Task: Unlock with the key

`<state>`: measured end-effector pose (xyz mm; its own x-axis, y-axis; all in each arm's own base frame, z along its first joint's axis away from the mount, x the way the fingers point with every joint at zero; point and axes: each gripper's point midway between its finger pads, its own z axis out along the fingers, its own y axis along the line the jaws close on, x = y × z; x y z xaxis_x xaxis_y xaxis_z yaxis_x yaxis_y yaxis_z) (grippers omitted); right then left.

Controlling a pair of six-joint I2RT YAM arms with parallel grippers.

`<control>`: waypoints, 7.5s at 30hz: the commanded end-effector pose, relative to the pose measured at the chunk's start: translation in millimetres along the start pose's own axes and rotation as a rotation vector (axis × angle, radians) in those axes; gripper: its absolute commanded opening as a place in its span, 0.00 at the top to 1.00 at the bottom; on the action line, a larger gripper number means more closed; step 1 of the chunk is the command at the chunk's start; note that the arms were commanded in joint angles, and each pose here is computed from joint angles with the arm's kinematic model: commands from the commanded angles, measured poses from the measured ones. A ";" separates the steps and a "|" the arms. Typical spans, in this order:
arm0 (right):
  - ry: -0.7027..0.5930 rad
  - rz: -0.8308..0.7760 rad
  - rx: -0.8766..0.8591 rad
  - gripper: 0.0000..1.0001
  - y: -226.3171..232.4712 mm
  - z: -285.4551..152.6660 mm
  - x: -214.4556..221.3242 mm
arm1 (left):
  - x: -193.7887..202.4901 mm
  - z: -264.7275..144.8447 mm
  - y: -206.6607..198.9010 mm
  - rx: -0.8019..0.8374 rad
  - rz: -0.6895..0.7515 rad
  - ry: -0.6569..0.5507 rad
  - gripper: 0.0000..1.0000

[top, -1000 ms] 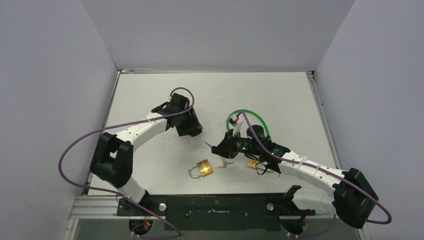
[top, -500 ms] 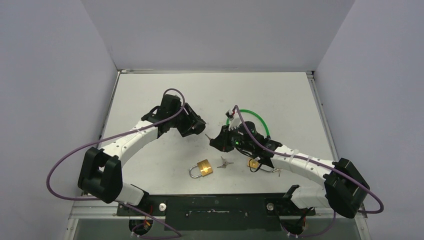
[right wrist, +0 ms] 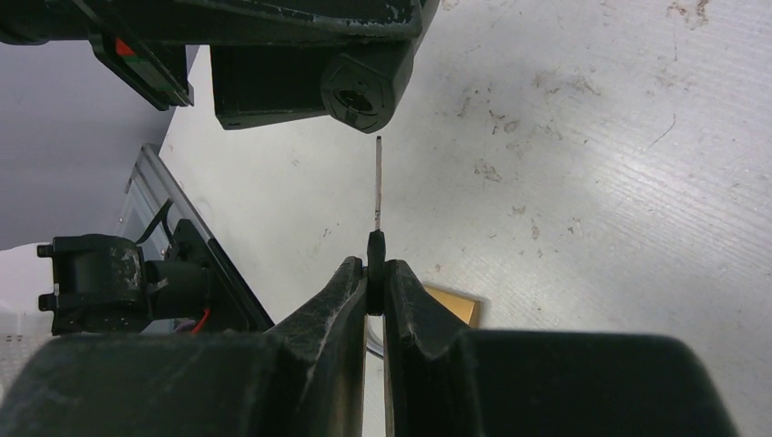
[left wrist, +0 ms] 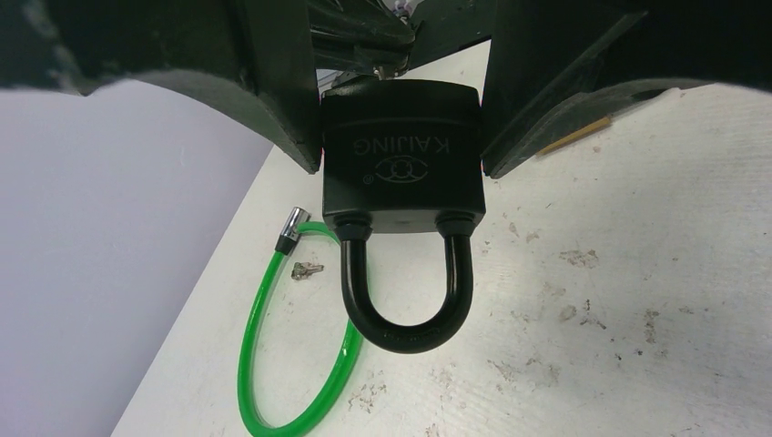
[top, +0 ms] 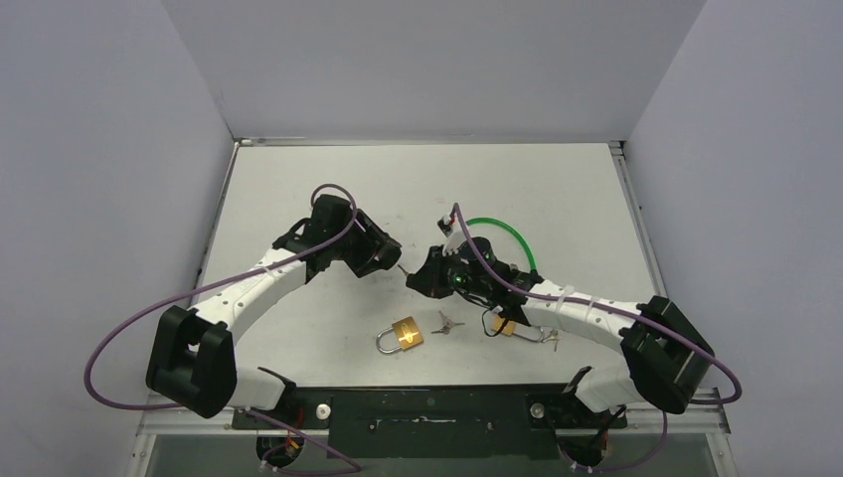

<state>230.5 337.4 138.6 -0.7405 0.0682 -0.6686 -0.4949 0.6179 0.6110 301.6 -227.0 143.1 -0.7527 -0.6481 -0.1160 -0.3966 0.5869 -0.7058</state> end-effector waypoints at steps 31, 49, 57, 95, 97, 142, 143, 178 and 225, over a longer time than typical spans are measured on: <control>0.024 0.231 0.101 1.00 9.0 67.2 -35.3 | -9.5 -10.8 -28.4 0.174 -0.040 -0.014 1.00; -0.062 0.170 0.164 1.00 2.7 99.3 -65.0 | 3.8 -16.8 -33.4 0.242 -0.158 0.050 1.00; -0.069 0.264 0.069 1.00 13.8 93.2 -74.9 | 2.1 -23.6 -46.2 0.334 -0.120 0.035 1.00; -0.312 0.087 -0.105 0.21 33.4 -93.8 -144.6 | -36.3 -97.6 -118.5 0.401 1.175 -0.345 1.00; -0.291 0.070 -0.112 0.21 42.2 -93.6 -153.3 | -29.2 -101.2 -118.8 0.425 1.240 -0.348 1.00; -0.415 0.029 -0.028 0.35 33.1 -76.1 -184.9 | 34.4 -143.9 -107.0 0.802 1.415 -0.459 1.00; -0.448 0.023 -0.043 0.36 34.2 -84.4 -184.5 | 35.7 -152.5 -114.6 0.833 1.362 -0.464 1.00; -0.626 -0.016 -0.585 0.69 131.6 -137.0 -193.0 | 69.9 -233.8 -178.8 1.225 0.957 -0.302 1.00; -0.133 0.230 0.125 0.34 -49.5 -41.1 -61.0 | -87.0 7.0 29.9 -0.051 0.706 -0.608 1.00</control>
<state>285.5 282.2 171.5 -0.7637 0.3300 -0.5548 -0.2602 0.6291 0.7325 318.6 -163.1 91.8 -0.5746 -0.1626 -0.8021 0.0889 0.9619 -0.2587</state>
